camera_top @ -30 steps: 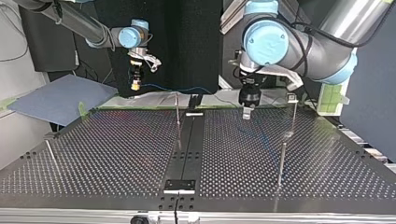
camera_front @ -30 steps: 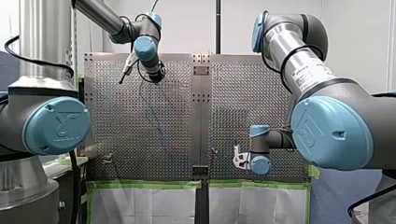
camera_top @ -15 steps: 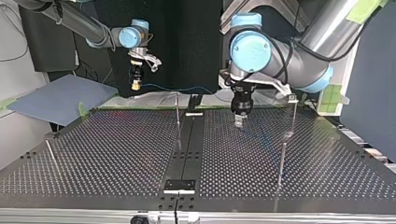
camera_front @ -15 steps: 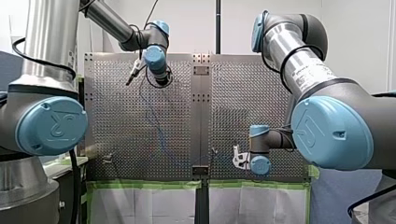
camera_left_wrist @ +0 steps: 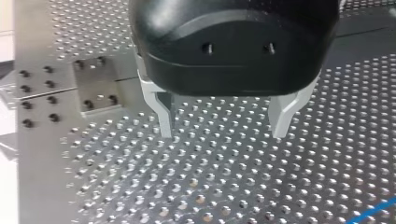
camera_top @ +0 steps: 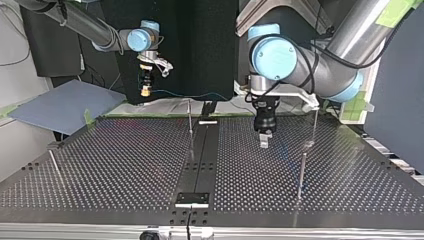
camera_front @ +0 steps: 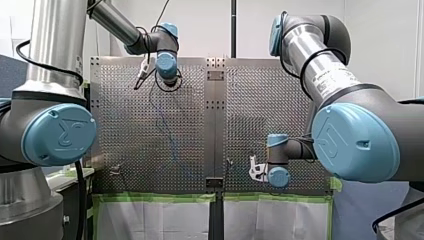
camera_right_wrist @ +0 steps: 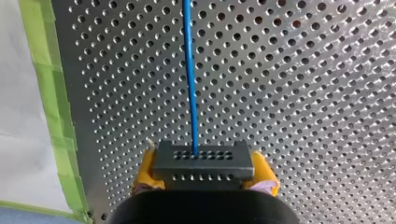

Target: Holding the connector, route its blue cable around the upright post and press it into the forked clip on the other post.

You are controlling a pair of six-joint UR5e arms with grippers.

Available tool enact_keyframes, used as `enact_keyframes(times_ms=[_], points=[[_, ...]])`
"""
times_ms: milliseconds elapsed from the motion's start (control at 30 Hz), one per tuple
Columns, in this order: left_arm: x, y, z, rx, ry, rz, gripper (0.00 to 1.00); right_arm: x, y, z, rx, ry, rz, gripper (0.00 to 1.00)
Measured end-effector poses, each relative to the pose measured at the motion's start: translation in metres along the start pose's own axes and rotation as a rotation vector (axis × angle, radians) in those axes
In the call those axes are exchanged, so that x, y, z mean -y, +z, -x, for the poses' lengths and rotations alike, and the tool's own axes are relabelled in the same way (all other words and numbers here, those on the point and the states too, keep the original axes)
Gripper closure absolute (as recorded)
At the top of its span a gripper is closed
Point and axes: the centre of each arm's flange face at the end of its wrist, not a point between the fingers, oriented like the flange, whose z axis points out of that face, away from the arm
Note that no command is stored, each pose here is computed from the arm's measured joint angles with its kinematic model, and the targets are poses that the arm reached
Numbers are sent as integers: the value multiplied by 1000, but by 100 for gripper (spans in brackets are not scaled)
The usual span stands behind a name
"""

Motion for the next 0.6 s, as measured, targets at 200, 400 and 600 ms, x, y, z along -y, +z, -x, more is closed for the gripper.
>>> enact_keyframes(times_ms=[200, 400, 600], points=[[-1, 7, 1, 38, -45, 23, 1, -1, 0, 0, 4, -1, 2, 71], [-1, 8, -8, 56, -65, 52, 1, -2, 1, 1, 4, 0, 2, 71], [-3, 8, -16, 64, -46, 101, 1, -2, 0, 1, 5, 1, 1, 71]])
